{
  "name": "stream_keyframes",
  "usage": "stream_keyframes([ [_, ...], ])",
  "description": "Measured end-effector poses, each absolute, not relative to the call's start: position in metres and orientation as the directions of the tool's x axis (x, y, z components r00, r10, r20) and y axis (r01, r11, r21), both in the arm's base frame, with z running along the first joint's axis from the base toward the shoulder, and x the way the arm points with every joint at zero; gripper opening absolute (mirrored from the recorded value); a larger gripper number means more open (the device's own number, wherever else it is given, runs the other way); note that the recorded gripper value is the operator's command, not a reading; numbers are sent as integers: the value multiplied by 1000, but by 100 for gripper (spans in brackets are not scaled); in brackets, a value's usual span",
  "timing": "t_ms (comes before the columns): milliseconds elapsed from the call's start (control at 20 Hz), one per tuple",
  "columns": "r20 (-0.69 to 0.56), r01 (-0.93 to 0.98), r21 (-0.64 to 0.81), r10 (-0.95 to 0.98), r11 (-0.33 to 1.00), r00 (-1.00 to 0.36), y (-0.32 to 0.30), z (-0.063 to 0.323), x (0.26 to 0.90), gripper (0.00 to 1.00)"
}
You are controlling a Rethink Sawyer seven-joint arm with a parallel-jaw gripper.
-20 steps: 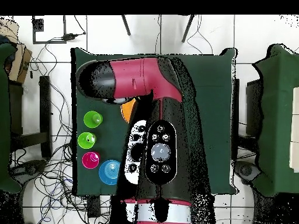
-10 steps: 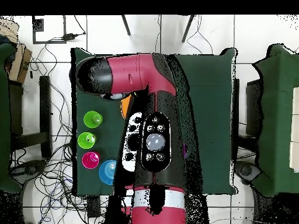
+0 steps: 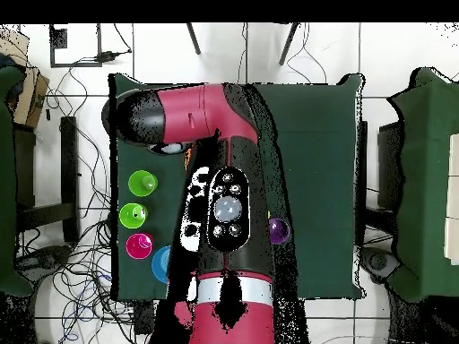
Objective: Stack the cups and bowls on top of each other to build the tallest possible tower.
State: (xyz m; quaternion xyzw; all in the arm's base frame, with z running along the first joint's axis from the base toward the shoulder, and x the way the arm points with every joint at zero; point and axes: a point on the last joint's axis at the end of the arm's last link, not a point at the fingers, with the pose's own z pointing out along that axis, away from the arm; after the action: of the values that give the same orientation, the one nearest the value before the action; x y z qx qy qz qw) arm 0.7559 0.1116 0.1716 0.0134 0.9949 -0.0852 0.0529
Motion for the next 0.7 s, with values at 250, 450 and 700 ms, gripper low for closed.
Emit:
stream_keyframes([
  [250, -131, 37, -170, 14, 985, -991, 113, 178, 765, 100],
  [450, -144, 40, -171, 15, 984, -990, 113, 183, 769, 100],
  [700, -148, 43, -176, 17, 984, -989, 110, 186, 769, 100],
])
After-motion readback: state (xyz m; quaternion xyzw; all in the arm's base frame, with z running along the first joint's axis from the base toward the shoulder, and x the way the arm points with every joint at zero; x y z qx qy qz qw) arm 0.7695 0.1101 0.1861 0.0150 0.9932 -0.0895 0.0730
